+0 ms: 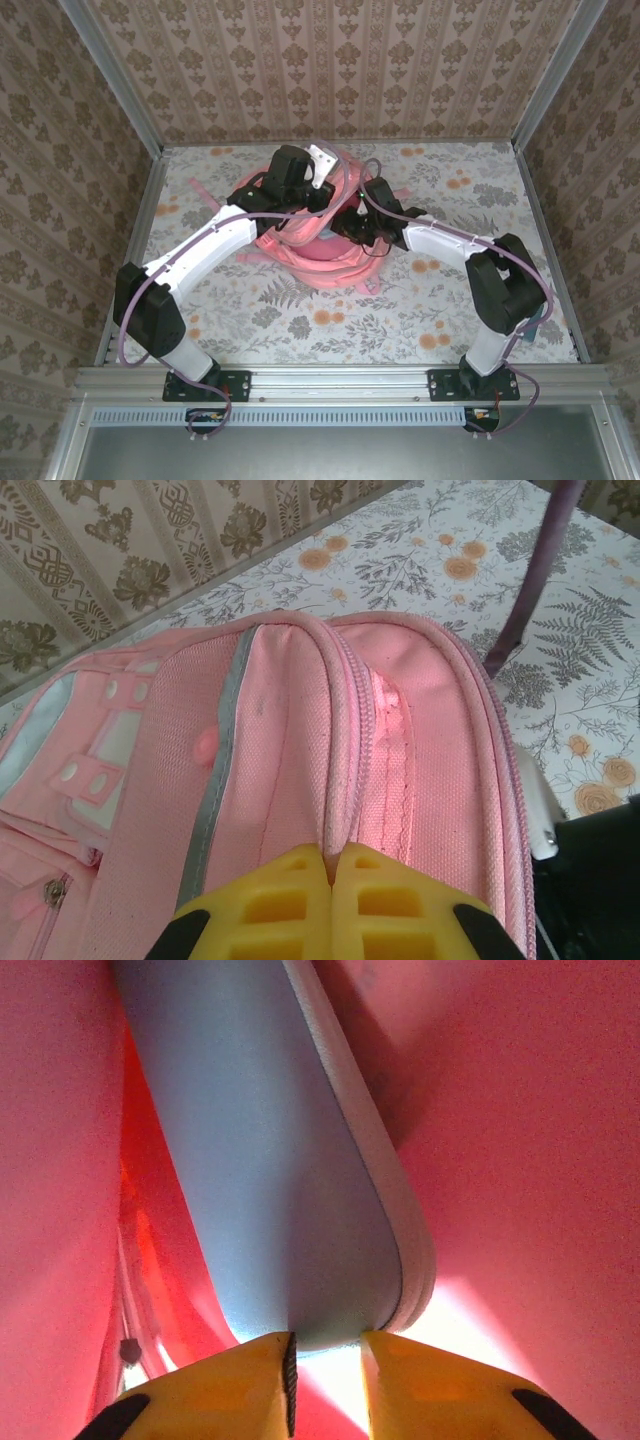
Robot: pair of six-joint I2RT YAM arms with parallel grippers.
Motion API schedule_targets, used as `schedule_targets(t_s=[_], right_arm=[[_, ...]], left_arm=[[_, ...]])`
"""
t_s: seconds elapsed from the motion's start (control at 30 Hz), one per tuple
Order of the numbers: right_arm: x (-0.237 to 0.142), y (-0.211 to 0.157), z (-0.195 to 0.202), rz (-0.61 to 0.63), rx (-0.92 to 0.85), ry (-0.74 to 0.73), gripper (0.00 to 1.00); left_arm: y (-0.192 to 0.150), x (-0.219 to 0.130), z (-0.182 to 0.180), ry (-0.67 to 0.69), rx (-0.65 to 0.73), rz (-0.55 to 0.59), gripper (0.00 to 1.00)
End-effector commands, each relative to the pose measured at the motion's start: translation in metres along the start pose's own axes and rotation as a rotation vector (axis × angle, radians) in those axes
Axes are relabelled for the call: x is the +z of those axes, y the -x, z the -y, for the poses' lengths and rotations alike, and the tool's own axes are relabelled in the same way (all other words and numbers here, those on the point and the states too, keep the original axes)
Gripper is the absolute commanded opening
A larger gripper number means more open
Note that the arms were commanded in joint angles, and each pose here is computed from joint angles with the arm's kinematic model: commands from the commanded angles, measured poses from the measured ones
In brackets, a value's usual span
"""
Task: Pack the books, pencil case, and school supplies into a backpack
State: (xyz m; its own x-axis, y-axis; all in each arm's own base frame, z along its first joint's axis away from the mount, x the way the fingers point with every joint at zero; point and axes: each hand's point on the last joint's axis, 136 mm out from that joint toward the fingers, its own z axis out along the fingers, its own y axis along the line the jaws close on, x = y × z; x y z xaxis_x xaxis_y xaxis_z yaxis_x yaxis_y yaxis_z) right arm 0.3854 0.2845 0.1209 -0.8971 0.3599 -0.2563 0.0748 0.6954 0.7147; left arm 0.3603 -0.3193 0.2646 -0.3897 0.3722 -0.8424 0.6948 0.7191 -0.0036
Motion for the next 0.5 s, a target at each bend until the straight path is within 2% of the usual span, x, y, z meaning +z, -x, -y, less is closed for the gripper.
schedule_targets(t_s=[0.0,0.13,0.23,0.33,0.47], right_arm=[[0.009,0.022,-0.031,0.059,-0.001,0.127,0.19],[0.011,0.033,-0.032,0.07,0.034,0.169,0.15],[-0.009,0.039,-0.021,0.096,0.068,0.178,0.17],[-0.04,0.036,-0.003,0.119,0.088,0.15,0.23],[-0.083,0.023,0.031,0.159,0.116,0.071,0.36]], left_arm=[[0.062,-0.032,0.007,-0.037,-0.015,0.228,0.0],[0.062,-0.025,0.005,-0.036,-0.039,0.225,0.0],[0.06,-0.018,0.003,-0.034,-0.06,0.215,0.0],[0.059,-0.01,0.003,-0.043,-0.08,0.204,0.0],[0.062,0.006,0.01,-0.088,-0.119,0.195,0.0]])
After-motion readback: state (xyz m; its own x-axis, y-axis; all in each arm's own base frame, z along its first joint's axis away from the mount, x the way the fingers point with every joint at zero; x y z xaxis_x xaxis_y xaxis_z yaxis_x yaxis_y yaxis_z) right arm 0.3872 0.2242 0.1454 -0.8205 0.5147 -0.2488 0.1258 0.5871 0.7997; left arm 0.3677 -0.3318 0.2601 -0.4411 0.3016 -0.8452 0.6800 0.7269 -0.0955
